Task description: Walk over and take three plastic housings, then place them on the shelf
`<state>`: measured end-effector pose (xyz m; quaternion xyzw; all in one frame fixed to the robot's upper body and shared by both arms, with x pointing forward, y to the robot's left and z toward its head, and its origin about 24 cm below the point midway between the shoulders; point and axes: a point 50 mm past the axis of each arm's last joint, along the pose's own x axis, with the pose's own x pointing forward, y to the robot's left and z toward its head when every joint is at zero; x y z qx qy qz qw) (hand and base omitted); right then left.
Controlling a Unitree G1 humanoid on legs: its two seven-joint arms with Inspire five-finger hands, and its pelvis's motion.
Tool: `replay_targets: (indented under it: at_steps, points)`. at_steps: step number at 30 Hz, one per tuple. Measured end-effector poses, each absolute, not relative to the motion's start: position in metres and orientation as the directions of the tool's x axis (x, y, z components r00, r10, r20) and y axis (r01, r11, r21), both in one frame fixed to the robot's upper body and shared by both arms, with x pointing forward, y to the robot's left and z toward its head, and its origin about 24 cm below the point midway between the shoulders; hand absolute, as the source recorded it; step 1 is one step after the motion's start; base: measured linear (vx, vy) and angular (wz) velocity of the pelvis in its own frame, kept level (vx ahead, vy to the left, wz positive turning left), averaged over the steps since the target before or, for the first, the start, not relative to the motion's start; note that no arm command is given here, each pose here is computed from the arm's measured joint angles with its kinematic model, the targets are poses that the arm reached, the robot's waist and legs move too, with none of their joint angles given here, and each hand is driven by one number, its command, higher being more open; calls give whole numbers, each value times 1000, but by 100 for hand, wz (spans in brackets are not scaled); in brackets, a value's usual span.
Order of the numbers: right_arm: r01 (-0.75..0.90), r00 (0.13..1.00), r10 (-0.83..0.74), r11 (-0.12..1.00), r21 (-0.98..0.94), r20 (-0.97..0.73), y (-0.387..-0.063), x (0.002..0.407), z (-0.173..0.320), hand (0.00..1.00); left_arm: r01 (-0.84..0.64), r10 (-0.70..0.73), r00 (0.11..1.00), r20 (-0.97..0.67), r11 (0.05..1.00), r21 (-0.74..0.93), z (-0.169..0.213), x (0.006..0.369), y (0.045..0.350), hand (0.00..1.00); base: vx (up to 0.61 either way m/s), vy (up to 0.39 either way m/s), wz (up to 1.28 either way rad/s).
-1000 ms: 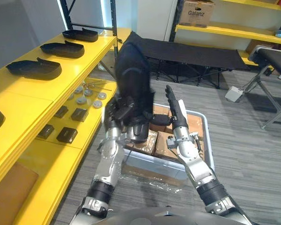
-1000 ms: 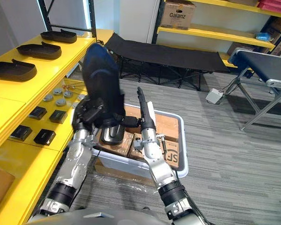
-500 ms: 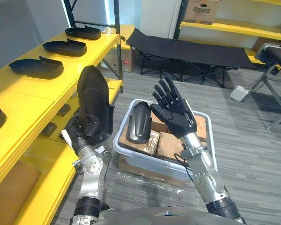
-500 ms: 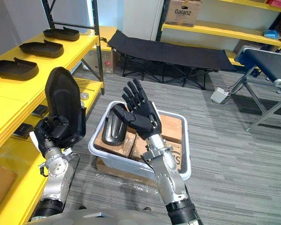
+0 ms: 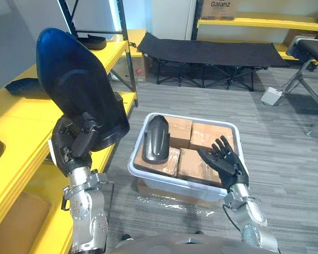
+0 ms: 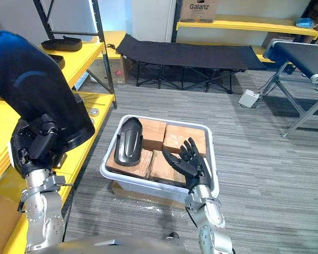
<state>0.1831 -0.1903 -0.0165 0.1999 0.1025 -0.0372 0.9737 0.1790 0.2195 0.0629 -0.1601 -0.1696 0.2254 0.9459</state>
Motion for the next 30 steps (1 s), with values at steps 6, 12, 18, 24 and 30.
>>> replay_targets:
  at_steps: [6, 12, 18, 24, 30]
  points:
    - [29, 983, 49, 912, 409, -179, -169, 196, -11, 100, -488, 581, 771, 261, 802, -344, 71, 160, 248, 0, 19, -5, 43]
    - [-167, 975, 217, 860, 481, -49, -132, 221, 11, 100, -603, 685, 681, 257, 725, -333, 74, 135, 265, 0, 39, -11, 66]
    - [-258, 956, 294, 843, 472, -1, -117, 235, 19, 100, -628, 687, 662, 298, 727, -278, 85, 112, 274, 0, -8, 22, 53]
    - [-211, 967, 252, 866, 453, -32, -126, 232, 16, 100, -470, 551, 763, 339, 832, -296, 90, 123, 259, 0, -70, -38, 83]
    - [-200, 969, 242, 878, 436, -42, -133, 230, 14, 100, -431, 515, 802, 302, 850, -304, 85, 127, 252, 0, -16, -77, 42]
